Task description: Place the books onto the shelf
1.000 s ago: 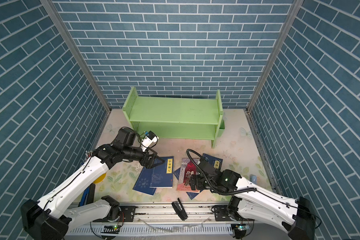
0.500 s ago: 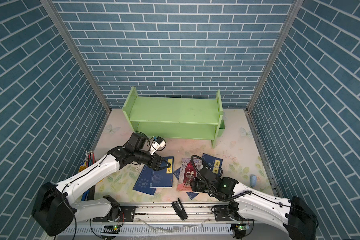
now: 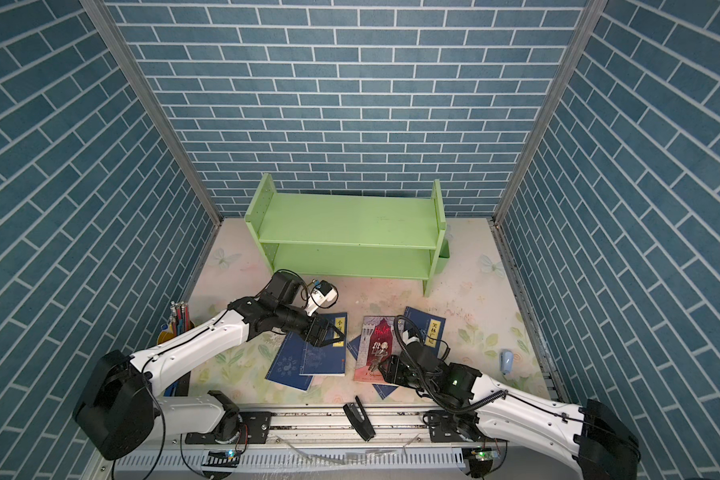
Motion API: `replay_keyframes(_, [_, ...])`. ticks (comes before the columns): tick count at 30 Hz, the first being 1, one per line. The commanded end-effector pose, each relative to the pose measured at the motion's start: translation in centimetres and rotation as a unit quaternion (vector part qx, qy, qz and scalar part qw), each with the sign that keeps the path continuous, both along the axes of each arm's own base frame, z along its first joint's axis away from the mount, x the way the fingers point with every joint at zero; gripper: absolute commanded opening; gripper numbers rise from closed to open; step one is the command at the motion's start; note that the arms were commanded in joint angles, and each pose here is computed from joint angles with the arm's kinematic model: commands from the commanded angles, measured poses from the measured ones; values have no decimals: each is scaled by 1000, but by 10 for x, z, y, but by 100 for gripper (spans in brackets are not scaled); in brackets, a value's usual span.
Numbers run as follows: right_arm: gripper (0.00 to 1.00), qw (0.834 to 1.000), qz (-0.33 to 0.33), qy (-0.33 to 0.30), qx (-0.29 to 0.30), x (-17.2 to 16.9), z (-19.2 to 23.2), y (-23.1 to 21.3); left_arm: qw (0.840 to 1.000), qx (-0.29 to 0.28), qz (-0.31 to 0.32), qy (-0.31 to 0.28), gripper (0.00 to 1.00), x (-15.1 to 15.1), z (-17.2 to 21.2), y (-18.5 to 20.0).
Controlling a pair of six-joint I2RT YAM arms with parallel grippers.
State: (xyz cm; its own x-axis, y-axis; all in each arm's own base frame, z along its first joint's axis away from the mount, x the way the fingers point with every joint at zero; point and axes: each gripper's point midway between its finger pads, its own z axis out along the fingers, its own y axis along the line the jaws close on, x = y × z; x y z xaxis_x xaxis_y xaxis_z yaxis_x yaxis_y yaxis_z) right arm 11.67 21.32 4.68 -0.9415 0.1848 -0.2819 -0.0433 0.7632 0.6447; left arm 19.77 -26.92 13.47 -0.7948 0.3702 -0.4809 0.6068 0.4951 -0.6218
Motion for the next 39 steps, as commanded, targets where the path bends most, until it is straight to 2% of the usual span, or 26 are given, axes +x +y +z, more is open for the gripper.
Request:
replay_keyframes(1, [68, 999, -20, 12, 28, 0, -1, 3, 1000, -3, 3, 11, 94, -1, -10, -3])
replay_keyframes(6, [60, 999, -25, 11, 46, 1, -2, 5, 1000, -6, 12, 21, 94, 1, -15, -4])
replay_keyframes(10, [52, 998, -30, 7, 59, 2, -2, 6, 1000, -5, 13, 21, 94, 1, -15, -4])
replay_keyframes(12, [43, 997, -33, 5, 67, 3, -2, 6, 1000, -6, 14, 25, 94, -1, -17, -4])
replay_keyframes(18, [33, 996, -35, -3, 83, 4, 0, 7, 1000, -6, 13, 26, 95, -3, -19, -3])
replay_keyframes(21, [25, 995, -35, -7, 93, 4, 3, 8, 1000, -9, 10, 25, 95, -4, -18, -3])
replay_keyframes(23, [12, 994, -34, -11, 100, 5, 7, 9, 1000, -13, 5, 22, 95, -5, -13, -3])
replay_keyframes(25, [10, 994, -35, -13, 105, 5, 10, 9, 1000, -16, 0, 20, 96, -7, -9, -4])
replay_keyframes(29, [0, 992, -30, -21, 120, 5, 18, 11, 1000, -17, -5, 13, 96, -7, 1, -2])
replay_keyframes(39, [0, 988, 29, -64, 139, -3, 76, 18, 999, -35, 11, -7, 94, -1, 47, 19])
